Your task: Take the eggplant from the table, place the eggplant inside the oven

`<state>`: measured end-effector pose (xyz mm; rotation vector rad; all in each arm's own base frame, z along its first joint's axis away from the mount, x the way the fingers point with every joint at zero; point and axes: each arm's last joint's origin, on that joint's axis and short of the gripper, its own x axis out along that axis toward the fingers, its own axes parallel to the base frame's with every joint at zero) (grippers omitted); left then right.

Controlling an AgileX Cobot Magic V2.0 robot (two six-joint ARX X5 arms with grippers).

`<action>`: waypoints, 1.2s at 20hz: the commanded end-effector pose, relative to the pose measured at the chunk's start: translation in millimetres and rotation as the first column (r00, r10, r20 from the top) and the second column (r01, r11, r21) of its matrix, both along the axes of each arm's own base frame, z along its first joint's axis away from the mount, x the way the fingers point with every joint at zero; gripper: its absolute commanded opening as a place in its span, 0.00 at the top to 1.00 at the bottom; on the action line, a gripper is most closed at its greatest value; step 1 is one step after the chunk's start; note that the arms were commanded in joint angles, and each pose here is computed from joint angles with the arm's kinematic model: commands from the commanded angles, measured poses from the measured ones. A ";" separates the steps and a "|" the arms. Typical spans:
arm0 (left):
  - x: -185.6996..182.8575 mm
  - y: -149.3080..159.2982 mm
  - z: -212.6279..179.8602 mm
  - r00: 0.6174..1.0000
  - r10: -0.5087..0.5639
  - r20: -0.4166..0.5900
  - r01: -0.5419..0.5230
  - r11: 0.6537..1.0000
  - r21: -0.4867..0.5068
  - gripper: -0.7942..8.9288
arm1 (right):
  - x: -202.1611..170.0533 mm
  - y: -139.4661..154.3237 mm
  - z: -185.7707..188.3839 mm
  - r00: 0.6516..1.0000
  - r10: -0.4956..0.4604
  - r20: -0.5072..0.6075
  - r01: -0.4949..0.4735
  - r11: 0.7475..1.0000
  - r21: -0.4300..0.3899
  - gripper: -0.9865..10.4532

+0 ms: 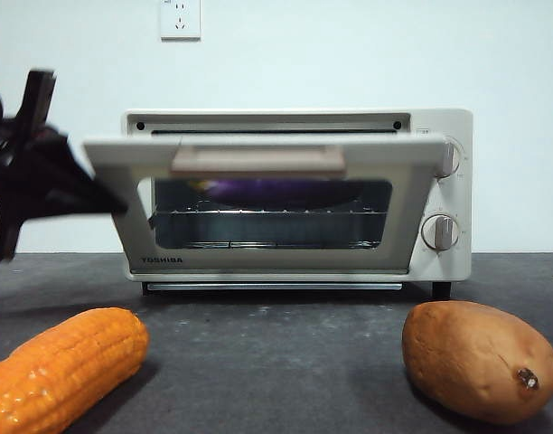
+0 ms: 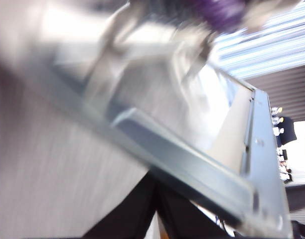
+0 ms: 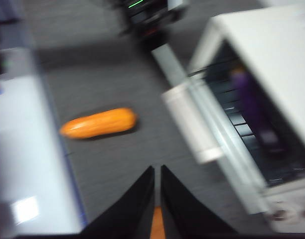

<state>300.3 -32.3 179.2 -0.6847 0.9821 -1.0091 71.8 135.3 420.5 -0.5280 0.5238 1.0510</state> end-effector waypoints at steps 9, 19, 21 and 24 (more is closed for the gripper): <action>40.8 0.2 77.0 0.987 0.066 0.148 -0.064 0.998 -0.013 0.91 | 4.7 13.0 -50.4 0.992 -0.019 -0.122 0.000 0.988 -0.155 0.91; 5.1 -5.8 120.8 0.944 0.154 0.293 -0.223 0.950 0.219 0.91 | 31.5 14.9 -114.8 0.966 -0.256 0.030 0.254 0.920 -0.298 0.91; -10.3 -11.4 131.6 0.932 0.141 0.335 -0.244 0.926 0.289 0.91 | 41.2 11.5 -123.1 0.939 -0.336 0.072 0.342 0.893 -0.292 0.91; -36.1 -21.6 148.7 0.901 0.116 0.419 -0.300 0.863 0.406 0.91 | 57.9 3.8 -131.2 0.888 -0.449 0.102 0.460 0.852 -0.249 0.91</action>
